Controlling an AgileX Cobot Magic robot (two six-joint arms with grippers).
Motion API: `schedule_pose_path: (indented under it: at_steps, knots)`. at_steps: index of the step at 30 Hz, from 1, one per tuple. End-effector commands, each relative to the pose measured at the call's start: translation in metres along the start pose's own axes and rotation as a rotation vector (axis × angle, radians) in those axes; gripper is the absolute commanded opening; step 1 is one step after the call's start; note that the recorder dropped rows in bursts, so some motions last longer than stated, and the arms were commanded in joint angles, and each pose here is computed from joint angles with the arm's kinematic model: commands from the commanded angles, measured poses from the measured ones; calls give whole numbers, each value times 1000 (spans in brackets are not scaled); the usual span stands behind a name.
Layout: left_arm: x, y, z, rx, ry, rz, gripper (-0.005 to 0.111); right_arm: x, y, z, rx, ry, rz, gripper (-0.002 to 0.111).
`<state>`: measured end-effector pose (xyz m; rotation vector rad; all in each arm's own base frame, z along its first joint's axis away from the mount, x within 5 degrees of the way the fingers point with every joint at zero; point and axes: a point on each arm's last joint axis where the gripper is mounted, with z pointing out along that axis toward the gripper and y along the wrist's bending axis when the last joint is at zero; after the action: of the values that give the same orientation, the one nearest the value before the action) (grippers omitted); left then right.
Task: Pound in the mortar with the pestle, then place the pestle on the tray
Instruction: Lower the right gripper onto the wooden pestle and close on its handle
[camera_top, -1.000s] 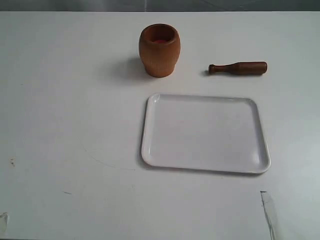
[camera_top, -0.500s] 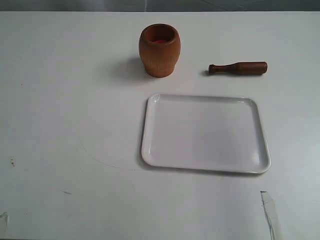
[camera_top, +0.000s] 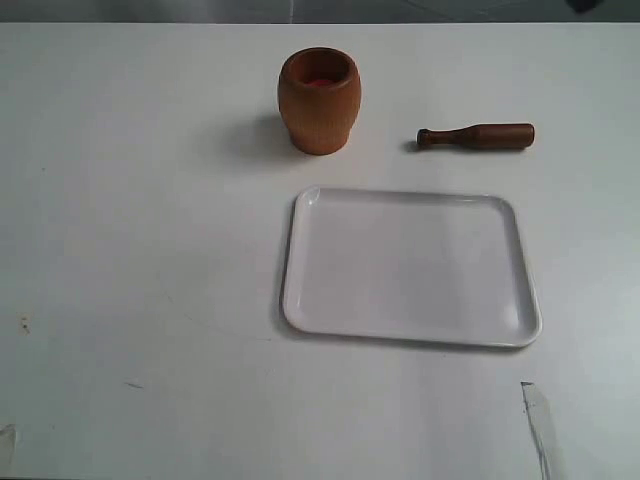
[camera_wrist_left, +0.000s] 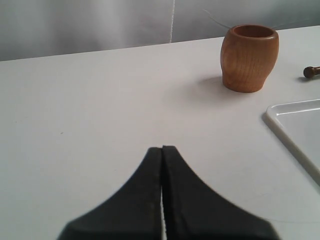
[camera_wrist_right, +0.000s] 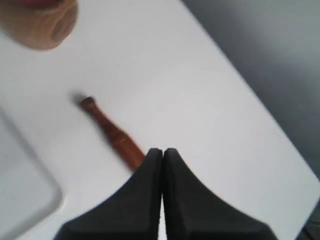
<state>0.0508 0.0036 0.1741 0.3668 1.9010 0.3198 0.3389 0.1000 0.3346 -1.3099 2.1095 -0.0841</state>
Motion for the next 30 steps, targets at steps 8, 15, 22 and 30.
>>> schedule_pose_path:
  at_steps: [8, 15, 22, 30]
  knots:
    - [0, -1, 0, 8, -7, -12, 0, 3, 4, 100, -458, 191, -123, 0]
    - [0, -1, 0, 8, -7, -12, 0, 1, -5, 144, -363, 125, -89, 0]
    - [0, -1, 0, 8, -7, -12, 0, 10, -2, 171, -386, 145, -132, 0]
    - [0, -1, 0, 8, -7, -12, 0, 17, 1, 190, -381, 151, -152, 24]
